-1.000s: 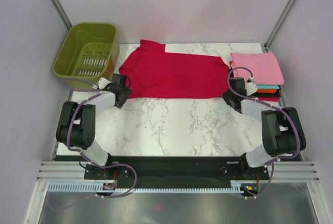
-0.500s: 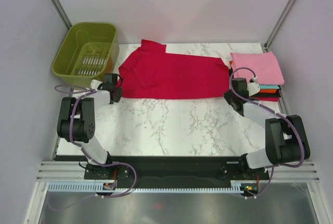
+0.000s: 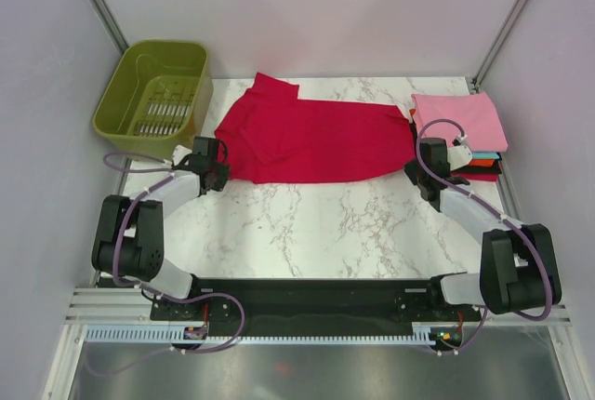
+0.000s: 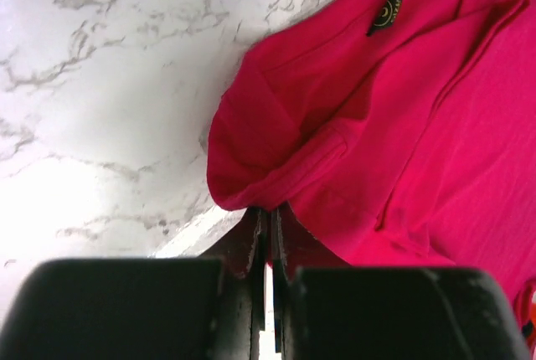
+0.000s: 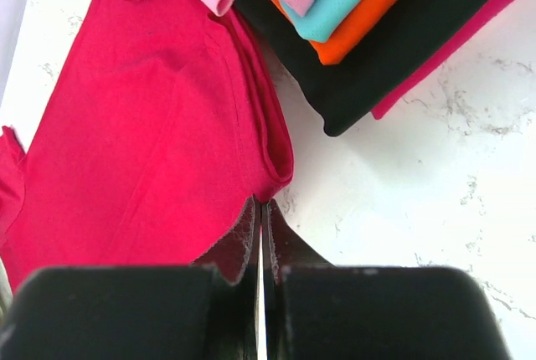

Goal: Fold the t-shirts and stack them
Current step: Fold the tshirt

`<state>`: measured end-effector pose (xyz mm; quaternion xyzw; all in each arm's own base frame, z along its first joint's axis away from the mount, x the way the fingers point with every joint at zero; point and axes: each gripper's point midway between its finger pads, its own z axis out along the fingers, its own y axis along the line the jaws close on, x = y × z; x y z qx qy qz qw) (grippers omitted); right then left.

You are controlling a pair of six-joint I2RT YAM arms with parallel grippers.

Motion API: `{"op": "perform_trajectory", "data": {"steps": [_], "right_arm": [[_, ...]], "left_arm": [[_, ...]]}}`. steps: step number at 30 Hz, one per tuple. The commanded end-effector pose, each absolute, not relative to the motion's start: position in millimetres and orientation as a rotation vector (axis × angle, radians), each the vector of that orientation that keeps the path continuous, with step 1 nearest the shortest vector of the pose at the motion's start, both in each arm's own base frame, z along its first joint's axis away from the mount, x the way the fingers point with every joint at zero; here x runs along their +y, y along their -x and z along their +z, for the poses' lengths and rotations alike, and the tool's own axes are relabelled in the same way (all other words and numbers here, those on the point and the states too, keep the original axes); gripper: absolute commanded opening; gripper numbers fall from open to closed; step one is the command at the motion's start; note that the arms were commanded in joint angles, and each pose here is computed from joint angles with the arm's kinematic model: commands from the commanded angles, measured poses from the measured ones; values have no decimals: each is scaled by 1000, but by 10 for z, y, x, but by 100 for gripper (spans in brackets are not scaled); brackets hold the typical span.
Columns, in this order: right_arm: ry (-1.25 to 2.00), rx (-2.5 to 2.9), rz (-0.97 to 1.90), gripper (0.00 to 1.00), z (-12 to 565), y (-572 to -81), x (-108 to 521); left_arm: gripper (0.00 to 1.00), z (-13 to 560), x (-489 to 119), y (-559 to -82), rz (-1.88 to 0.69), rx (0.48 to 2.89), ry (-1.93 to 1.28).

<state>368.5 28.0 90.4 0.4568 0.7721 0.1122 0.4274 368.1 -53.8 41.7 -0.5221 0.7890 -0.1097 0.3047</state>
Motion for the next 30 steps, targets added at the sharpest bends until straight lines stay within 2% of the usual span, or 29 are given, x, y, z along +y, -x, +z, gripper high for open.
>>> {"op": "perform_trajectory", "data": {"steps": [1,10,14,17,19,23,26,30], "right_arm": [[-1157,1937,247,0,851,-3642,230],[-1158,1944,234,0,852,-3621,192],[-1173,1969,224,0,948,-3751,198],[-1158,1926,292,0,1468,-3970,241],[-1143,1906,326,0,1704,-3998,261],[-1116,1854,360,0,2139,-3924,255],[-1124,1855,345,0,2062,-3754,216],[-1171,1972,296,0,1419,-3427,223]], "left_arm": [[2,430,-541,-3473,-287,2109,1419],[2,894,-171,-3238,-199,1887,1425],[2,921,-169,-3268,-185,1892,1441],[2,1164,-307,-3445,-238,1937,1460],[2,1242,-351,-3397,-222,1993,1482],[2,1833,-346,-3418,-285,1927,1420],[2,1879,-207,-3265,-207,1919,1360],[2,1531,-141,-2875,-137,1991,1357]]}}
